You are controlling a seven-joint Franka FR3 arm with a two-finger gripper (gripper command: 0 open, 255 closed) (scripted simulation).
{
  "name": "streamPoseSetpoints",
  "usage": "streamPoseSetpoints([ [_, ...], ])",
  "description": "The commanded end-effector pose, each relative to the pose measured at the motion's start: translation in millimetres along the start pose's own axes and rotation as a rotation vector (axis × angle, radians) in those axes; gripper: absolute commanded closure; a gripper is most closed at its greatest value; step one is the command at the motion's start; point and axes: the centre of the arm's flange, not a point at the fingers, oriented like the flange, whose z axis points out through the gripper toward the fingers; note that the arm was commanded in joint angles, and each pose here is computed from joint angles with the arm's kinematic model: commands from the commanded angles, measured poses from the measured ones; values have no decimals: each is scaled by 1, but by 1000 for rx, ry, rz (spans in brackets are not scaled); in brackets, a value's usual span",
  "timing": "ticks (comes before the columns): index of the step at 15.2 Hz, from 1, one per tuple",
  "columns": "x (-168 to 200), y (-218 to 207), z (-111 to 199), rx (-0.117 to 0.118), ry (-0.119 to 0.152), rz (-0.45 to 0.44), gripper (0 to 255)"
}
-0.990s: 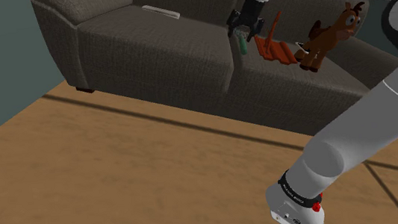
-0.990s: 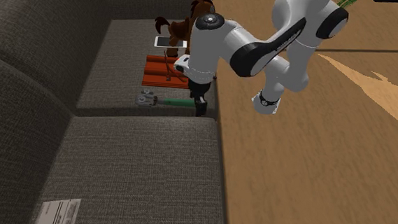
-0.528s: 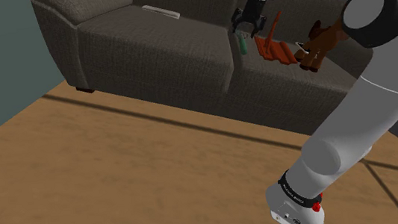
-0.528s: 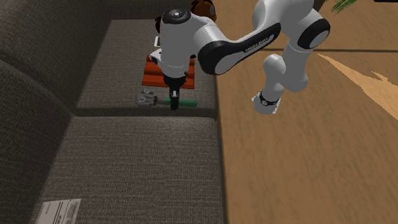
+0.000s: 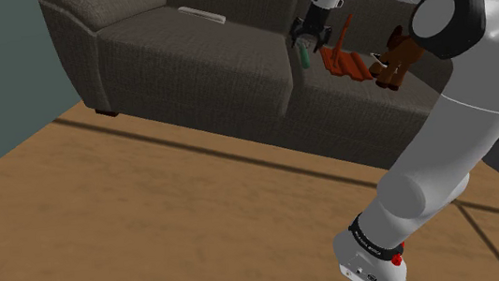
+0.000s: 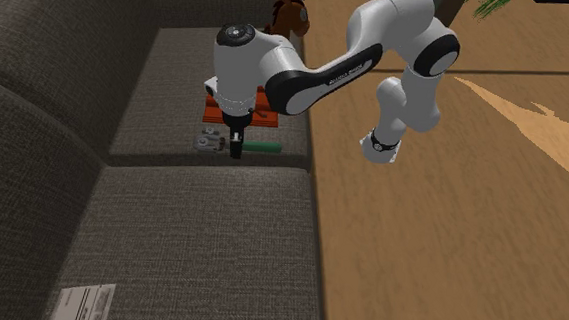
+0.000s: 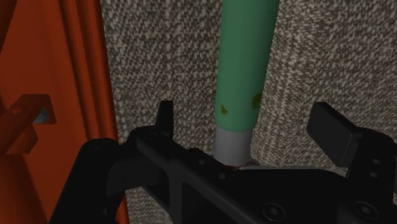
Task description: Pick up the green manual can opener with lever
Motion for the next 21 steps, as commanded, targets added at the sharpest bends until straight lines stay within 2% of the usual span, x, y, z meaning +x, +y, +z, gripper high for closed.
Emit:
streamPoseSetpoints([
  [1,-1,2,10,0,0,0,0],
  [3,-1,2,13,0,0,0,0],
  [4,-1,2,13,0,0,0,255],
  [13,-1,2,13,0,0,0,255],
  [21,4,0,-28,0,0,0,255],
])
